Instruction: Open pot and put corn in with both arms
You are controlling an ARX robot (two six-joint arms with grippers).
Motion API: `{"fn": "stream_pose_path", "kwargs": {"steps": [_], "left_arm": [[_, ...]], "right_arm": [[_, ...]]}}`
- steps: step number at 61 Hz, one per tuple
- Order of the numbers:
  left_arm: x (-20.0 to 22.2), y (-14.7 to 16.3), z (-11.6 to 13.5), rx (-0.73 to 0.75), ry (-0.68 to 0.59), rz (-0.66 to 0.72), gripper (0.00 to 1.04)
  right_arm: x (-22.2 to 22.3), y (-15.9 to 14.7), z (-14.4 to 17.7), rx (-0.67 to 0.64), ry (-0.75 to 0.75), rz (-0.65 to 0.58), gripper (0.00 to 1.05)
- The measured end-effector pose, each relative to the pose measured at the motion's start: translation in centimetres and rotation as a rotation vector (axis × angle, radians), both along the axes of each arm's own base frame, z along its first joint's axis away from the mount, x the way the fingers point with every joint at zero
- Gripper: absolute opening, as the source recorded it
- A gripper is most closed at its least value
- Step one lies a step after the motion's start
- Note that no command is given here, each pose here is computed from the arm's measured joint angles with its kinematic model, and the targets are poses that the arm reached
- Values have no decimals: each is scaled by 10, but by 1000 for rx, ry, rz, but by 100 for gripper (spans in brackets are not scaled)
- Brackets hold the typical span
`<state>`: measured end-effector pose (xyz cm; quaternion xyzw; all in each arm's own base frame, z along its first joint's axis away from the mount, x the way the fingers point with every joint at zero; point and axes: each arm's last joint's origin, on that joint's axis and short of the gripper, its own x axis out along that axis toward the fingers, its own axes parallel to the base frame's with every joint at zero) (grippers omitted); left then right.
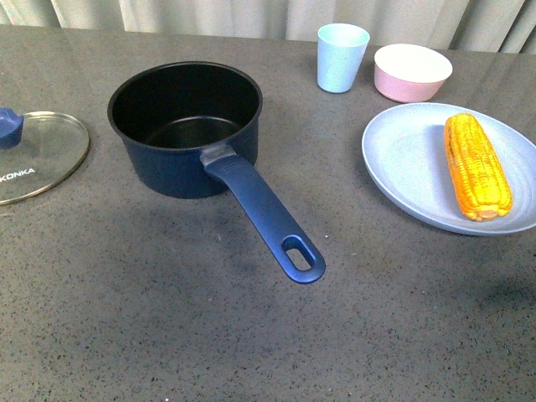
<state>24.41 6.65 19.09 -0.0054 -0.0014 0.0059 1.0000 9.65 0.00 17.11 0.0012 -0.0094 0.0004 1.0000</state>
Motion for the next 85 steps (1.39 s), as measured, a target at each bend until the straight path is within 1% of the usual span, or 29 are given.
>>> {"fn": "stream_pose_path", "kwargs": {"steps": [7,9,10,14,16,26,29,37,41,43,51,85], "left_arm": [[-29,-24,-10,-2,12,-6,26],[-35,-28,-11,-2,11,-6,19],[-36,-29,-11,-2,10,-5,17],[-45,-34,-13,-1,8,-3,5],[-48,-36,-13,-3,9,-6,2],[-65,-46,-19,0,16,-6,2],[-69,-48,-22,3,-2,-9,2],[-81,-53,-30,0,23,-8,2],[-85,-55,-29,1,20,-6,2],[-88,-58,-28,2,17,16,2],[-96,-66,-27,3,16,-15,2],[-121,-66,-20,3,-10,-9,2]], "right_arm": [[0,0,0,0,0,0,96],[0,0,0,0,0,0,96],[0,0,0,0,0,0,96],[0,0,0,0,0,0,96],[0,0,0,0,0,0,96],[0,0,0,0,0,0,96],[0,0,0,0,0,0,96],[0,0,0,0,0,0,96],[0,0,0,0,0,0,96],[0,0,0,0,0,0,96],[0,0,0,0,0,0,96],[0,0,0,0,0,0,96]]}}
